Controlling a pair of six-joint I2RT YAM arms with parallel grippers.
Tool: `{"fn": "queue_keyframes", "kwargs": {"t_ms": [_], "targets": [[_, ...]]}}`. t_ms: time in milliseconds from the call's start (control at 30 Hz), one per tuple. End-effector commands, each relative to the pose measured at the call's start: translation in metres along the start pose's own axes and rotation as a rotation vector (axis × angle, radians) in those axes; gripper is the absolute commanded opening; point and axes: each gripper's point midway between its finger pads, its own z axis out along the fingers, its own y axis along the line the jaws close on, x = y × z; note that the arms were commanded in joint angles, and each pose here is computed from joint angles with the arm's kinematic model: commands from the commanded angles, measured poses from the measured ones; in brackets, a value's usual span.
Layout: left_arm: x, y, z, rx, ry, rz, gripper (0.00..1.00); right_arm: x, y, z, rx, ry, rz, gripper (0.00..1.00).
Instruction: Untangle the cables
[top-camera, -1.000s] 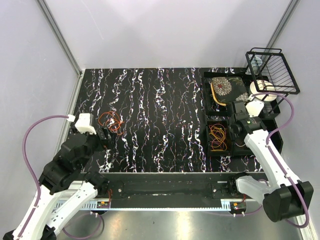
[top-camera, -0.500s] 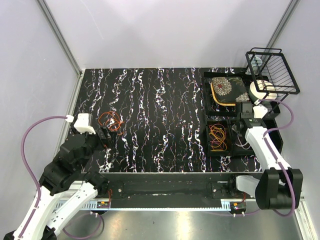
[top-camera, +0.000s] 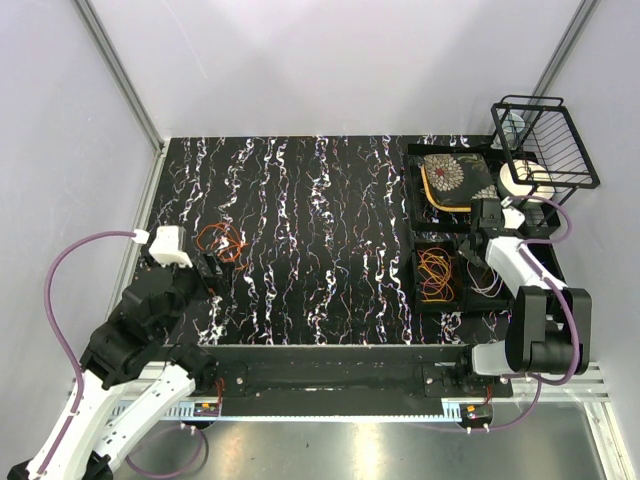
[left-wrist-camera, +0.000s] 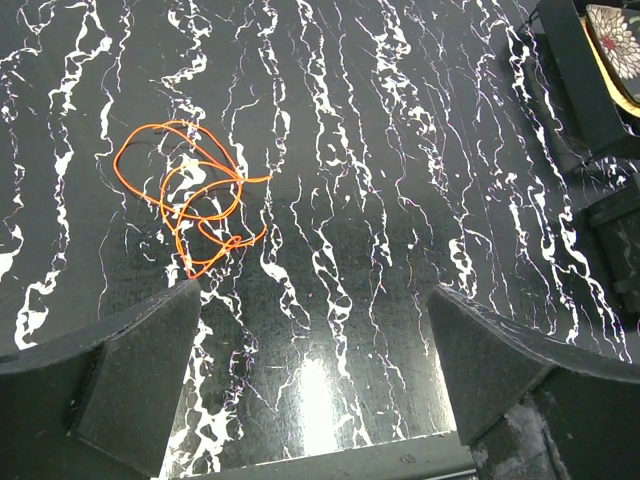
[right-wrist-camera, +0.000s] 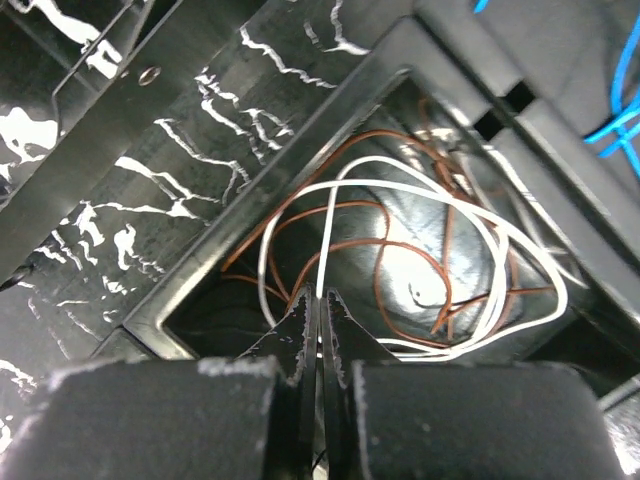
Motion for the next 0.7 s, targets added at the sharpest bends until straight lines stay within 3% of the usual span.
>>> {"fn": "queue_keyframes", "kwargs": {"t_ms": [0, 67, 200, 233, 333, 467, 667], "targets": [[-0.006, 0.001, 0.009, -0.032, -0.012, -0.012, 0.99, -0.019, 0.022, -0.006, -0.099, -0.039, 0.018, 0.0], [-0.004, 0.002, 0.011, -0.044, -0.002, -0.011, 0.99, -0.018, 0.023, -0.009, -0.114, -0.036, 0.015, 0.02], [-0.002, 0.004, 0.014, -0.068, 0.016, -0.01, 0.99, -0.028, 0.024, -0.027, -0.14, -0.049, -0.002, 0.35], [-0.002, 0.005, 0.014, -0.076, 0.019, -0.013, 0.99, -0.03, 0.024, -0.031, -0.14, -0.053, -0.001, 0.48], [0.002, 0.006, 0.019, -0.099, 0.054, -0.006, 0.99, -0.039, 0.021, -0.048, -0.147, -0.071, 0.004, 0.65], [0.002, 0.006, 0.027, -0.14, 0.094, -0.017, 0.99, -0.046, 0.023, -0.071, -0.193, -0.086, 0.002, 0.77], [0.005, 0.001, 0.051, -0.216, 0.137, -0.108, 0.99, -0.054, 0.036, -0.112, -0.337, -0.091, -0.009, 0.81]]}}
